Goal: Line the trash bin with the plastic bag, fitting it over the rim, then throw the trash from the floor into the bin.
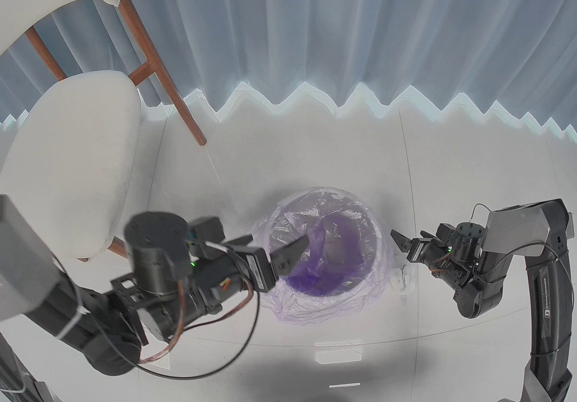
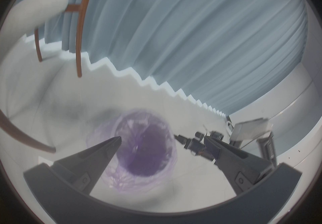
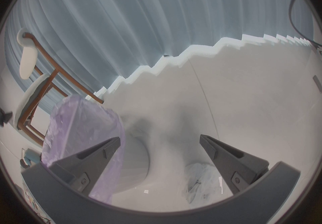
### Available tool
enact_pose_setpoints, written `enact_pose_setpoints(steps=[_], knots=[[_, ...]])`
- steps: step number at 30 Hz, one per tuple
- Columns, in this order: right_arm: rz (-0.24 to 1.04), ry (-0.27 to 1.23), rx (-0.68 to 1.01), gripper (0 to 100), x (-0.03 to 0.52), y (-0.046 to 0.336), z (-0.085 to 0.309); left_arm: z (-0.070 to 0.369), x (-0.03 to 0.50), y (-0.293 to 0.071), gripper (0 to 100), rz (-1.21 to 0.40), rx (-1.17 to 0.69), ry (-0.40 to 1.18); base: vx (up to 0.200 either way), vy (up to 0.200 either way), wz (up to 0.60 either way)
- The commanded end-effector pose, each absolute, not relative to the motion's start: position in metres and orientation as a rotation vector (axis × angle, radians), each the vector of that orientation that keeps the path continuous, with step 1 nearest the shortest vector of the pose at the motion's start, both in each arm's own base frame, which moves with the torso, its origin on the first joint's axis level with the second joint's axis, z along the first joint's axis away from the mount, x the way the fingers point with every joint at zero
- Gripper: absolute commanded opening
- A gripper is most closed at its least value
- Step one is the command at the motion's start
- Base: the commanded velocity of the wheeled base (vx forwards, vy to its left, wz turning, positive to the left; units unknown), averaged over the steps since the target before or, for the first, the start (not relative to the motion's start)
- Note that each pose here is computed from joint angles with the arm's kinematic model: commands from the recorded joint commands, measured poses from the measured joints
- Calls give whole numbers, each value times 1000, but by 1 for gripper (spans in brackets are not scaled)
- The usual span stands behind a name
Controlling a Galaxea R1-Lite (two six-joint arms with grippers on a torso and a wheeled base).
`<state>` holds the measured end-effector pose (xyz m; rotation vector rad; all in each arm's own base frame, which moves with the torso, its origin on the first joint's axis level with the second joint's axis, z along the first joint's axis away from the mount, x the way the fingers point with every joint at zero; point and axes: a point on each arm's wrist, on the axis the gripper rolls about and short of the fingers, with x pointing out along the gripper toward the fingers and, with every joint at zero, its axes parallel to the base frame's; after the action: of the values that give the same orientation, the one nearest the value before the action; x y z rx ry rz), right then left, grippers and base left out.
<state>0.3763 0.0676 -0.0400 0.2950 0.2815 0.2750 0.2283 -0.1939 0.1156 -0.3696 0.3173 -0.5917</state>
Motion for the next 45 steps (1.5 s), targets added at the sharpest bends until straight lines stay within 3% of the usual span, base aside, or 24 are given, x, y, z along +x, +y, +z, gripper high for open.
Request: enact_pose_setpoints(steps=[1,4,9,16,20,26,33,39,45], knots=[[228,233,311,100,364,44,20,250,192,-150,100,-637,-494,-19,0,0,0],[192,295,323,100,362,35,40,288,182,-136,100,-640,-531,-118,0,0,0],[152,405,252,100,374,31,40,311,181,-125,100,-637,-548,-203,0,0,0],[54,433,102,100,408,25,-1,341,171,-101,100,-760,-601,-284,0,0,0],[52,479,99,100,417,25,-22,357,181,-67,100,-715,-629,-337,0,0,0],[32,558,99,100,423,19,-58,347,190,-35,100,-705,-579,-283,0,0,0],[10,640,111,100,426,12,-56,337,178,-34,100,-795,-566,-213,0,0,0],[4,698,109,100,434,11,-54,335,185,-31,100,-778,-566,-213,0,0,0],[6,671,105,100,441,11,-48,340,184,-31,100,-796,-613,-208,0,0,0]])
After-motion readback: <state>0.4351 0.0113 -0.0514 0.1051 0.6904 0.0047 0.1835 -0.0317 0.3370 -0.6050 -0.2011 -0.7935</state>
